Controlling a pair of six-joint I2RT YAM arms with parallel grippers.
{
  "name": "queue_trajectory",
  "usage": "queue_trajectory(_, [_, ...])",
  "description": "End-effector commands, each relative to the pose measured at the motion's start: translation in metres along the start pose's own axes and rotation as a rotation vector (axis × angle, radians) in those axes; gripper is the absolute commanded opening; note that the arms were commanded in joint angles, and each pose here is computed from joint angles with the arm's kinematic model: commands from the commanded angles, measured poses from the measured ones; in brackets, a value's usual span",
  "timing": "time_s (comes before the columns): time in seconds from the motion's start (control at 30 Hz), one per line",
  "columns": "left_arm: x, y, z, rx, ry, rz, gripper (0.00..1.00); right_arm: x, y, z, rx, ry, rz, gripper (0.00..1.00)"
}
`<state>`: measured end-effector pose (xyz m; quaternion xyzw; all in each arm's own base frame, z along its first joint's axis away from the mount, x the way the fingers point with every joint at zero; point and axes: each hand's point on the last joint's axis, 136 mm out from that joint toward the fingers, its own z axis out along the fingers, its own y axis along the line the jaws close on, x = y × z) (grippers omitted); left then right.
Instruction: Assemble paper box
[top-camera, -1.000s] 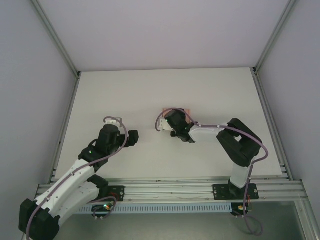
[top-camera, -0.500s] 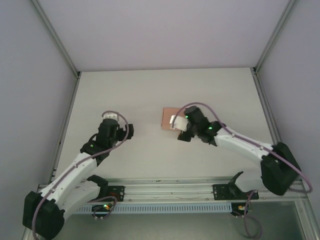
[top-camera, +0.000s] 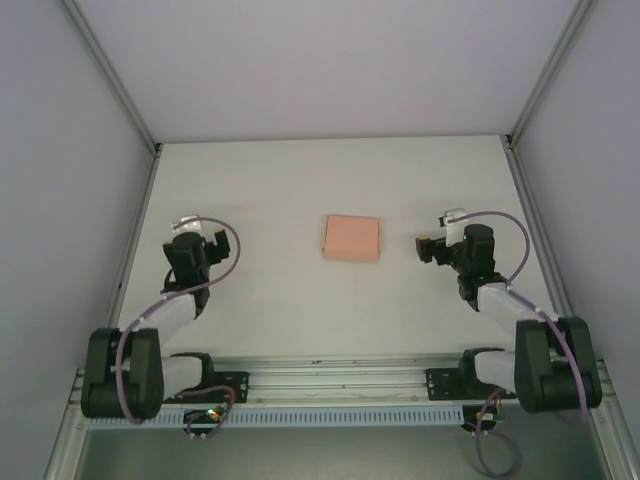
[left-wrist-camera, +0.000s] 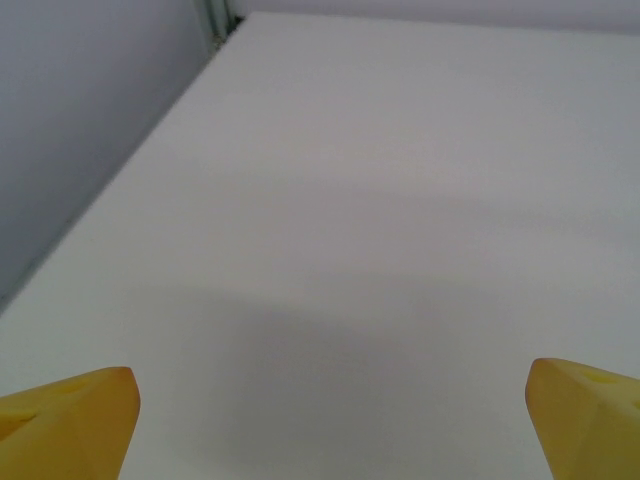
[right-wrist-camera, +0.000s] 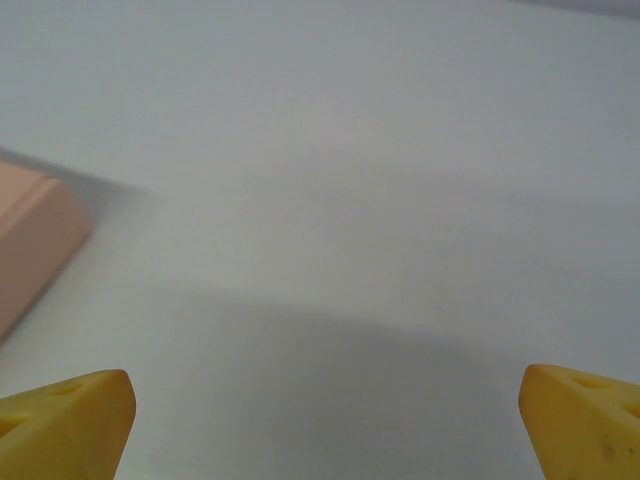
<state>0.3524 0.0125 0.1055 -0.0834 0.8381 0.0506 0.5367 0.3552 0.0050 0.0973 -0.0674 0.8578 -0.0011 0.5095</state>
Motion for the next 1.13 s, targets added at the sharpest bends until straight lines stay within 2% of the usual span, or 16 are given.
queue_trajectory(0.0, [-0.022, -0.004, 0.011, 0.030, -0.096, 0.025, 1.00, -0.035, -0.014, 0.006, 0.028, -0.165, 0.071, 1.00])
queue_trajectory(0.17, [-0.024, 0.004, 0.041, 0.036, -0.002, 0.025, 1.00, -0.034, -0.028, 0.009, 0.048, -0.144, 0.132, 1.00])
queue_trajectory(0.23, [-0.022, 0.001, 0.050, 0.046, 0.007, 0.055, 1.00, -0.033, -0.032, 0.002, 0.066, -0.171, 0.142, 1.00])
queue_trajectory(0.27, [-0.023, 0.000, 0.054, 0.049, -0.054, 0.075, 1.00, -0.032, -0.032, 0.000, 0.073, -0.183, 0.142, 1.00])
queue_trajectory(0.33, [-0.012, -0.006, 0.044, 0.082, -0.064, 0.073, 1.00, -0.033, -0.035, -0.005, 0.094, -0.208, 0.144, 1.00])
queue_trajectory(0.37, [-0.012, -0.001, 0.046, 0.064, -0.131, 0.067, 1.00, -0.034, -0.038, -0.007, 0.112, -0.220, 0.151, 1.00])
queue_trajectory(0.4, [-0.012, 0.000, 0.045, 0.064, -0.148, 0.063, 1.00, -0.033, -0.040, -0.009, 0.122, -0.224, 0.157, 1.00])
queue_trajectory(0.43, [-0.007, 0.001, 0.044, 0.073, -0.097, 0.040, 1.00, -0.033, -0.039, -0.009, 0.122, -0.223, 0.158, 1.00])
queue_trajectory(0.5, [-0.012, 0.000, 0.046, 0.069, -0.131, 0.063, 1.00, -0.033, -0.040, -0.008, 0.125, -0.221, 0.158, 1.00])
queue_trajectory(1.1, [-0.012, 0.001, 0.045, 0.028, -0.127, 0.076, 1.00, -0.033, -0.038, -0.014, 0.119, -0.251, 0.156, 1.00])
